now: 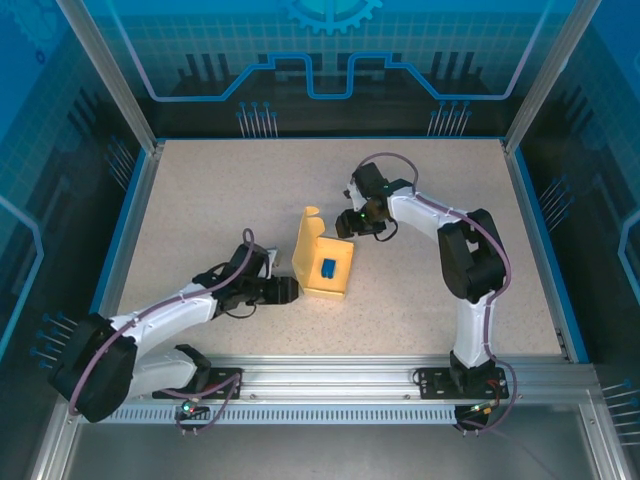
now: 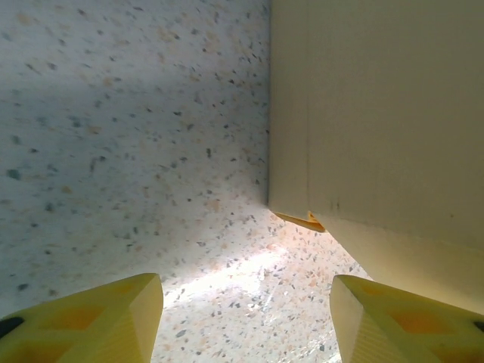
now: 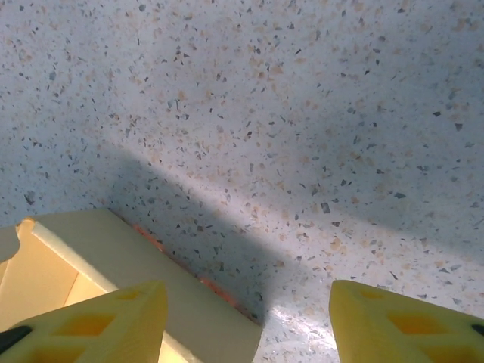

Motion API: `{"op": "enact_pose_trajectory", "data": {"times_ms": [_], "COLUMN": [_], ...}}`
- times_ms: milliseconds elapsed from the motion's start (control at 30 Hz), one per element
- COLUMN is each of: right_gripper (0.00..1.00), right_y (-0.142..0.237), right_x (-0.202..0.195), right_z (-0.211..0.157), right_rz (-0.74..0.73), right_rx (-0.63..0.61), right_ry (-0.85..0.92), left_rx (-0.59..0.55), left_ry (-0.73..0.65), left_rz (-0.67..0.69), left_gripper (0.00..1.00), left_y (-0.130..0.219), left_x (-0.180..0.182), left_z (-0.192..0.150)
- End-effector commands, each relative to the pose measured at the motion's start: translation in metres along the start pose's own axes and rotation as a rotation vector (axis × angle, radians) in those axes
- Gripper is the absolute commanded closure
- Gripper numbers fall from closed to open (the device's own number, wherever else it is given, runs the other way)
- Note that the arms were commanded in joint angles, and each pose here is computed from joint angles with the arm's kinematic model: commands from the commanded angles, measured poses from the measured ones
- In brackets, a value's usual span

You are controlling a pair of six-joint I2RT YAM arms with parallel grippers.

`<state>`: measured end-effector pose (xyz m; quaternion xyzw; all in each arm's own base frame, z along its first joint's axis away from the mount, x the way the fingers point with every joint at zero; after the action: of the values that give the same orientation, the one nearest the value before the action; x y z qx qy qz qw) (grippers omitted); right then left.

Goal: Fold the paper box

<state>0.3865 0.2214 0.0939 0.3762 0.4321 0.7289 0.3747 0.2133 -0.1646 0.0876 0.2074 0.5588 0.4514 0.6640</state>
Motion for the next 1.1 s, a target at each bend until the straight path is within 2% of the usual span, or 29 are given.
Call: {"op": "enact_pose_trajectory", "data": {"times_ms": [0, 367, 1067], "right_gripper": [0.41, 0.41, 0.41], "right_y": [-0.003, 0.000, 0.017], "right_x": [-0.003, -0.015, -0.037], "right_z": [-0.001, -0.014, -0.055], "right_rz": [0.016, 0.002, 0.000], "right_rx": [0.035, 0.065, 0.077], "right_ry": [0.010, 0.002, -0.083], "left_rx": [-0.021, -0.125, -0.158], "left_ry": [0.019, 0.036, -0.014], "left_rz": [-0.060, -0.059, 0.023], "left_gripper": [0.38, 0.39, 0.38], "left_y": [-0.006, -0.013, -0.042], "left_x": [-0.008, -0.013, -0.025], "left_z": [0.002, 0.024, 0.062]}}
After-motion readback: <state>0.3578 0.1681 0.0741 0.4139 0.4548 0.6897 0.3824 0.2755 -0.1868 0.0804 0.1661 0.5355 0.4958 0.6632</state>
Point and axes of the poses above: each hand's point on the last joint's axis, 136 mm out from that joint toward the fingers, its own y axis back along the fingers, its own x axis along the line the jaws close on, z = x × y, the point moved 4 cm from there along y, back along the fingers, and after that the axes turned 9 degrees about y, right-handed, at the moved point
